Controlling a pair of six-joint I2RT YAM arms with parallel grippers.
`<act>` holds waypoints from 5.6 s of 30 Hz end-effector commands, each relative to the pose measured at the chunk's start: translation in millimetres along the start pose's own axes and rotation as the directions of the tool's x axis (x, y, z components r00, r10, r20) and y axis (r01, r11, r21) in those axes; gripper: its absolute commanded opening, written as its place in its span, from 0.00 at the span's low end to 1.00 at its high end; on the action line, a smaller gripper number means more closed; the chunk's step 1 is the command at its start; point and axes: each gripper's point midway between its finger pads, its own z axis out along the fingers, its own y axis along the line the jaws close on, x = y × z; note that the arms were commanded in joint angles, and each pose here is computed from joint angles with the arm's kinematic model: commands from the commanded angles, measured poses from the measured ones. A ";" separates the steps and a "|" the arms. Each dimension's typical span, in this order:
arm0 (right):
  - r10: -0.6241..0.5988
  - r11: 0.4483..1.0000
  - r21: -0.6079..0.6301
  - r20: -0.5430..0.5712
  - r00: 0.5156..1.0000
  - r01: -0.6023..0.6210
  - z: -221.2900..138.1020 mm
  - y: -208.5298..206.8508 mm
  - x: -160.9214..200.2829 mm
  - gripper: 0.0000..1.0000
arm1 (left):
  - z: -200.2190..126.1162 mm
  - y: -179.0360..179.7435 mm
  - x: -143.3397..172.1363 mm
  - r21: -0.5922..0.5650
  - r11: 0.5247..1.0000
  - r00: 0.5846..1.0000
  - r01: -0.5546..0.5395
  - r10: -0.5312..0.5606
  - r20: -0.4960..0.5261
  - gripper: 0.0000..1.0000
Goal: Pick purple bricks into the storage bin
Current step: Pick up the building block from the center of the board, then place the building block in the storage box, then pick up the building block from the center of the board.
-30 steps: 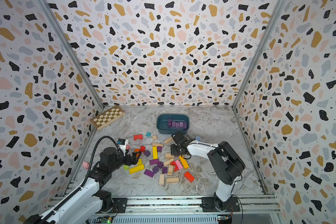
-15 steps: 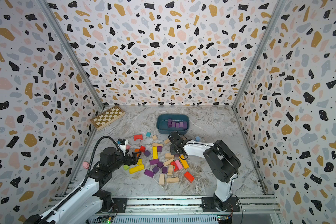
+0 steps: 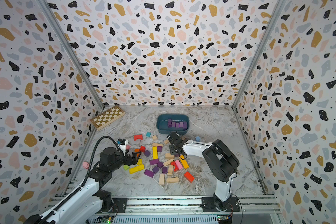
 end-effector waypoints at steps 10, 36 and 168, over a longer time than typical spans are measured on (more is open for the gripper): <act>-0.042 0.998 -0.030 0.111 0.993 0.046 -58.2 22.2 -66.7 0.18 | -3.5 -6.1 -15.7 0.017 1.000 0.999 -0.017 0.016 0.048 0.99; 0.014 0.995 -0.095 0.259 0.966 0.011 -6.4 55.1 -242.3 0.16 | -4.7 -6.1 -16.4 0.016 1.000 0.998 -0.016 0.015 0.055 0.99; 0.037 0.983 -0.182 0.325 0.945 0.024 -132.3 -86.6 20.0 0.99 | 28.7 -104.8 52.9 0.154 0.963 0.782 -0.221 0.269 -0.562 0.99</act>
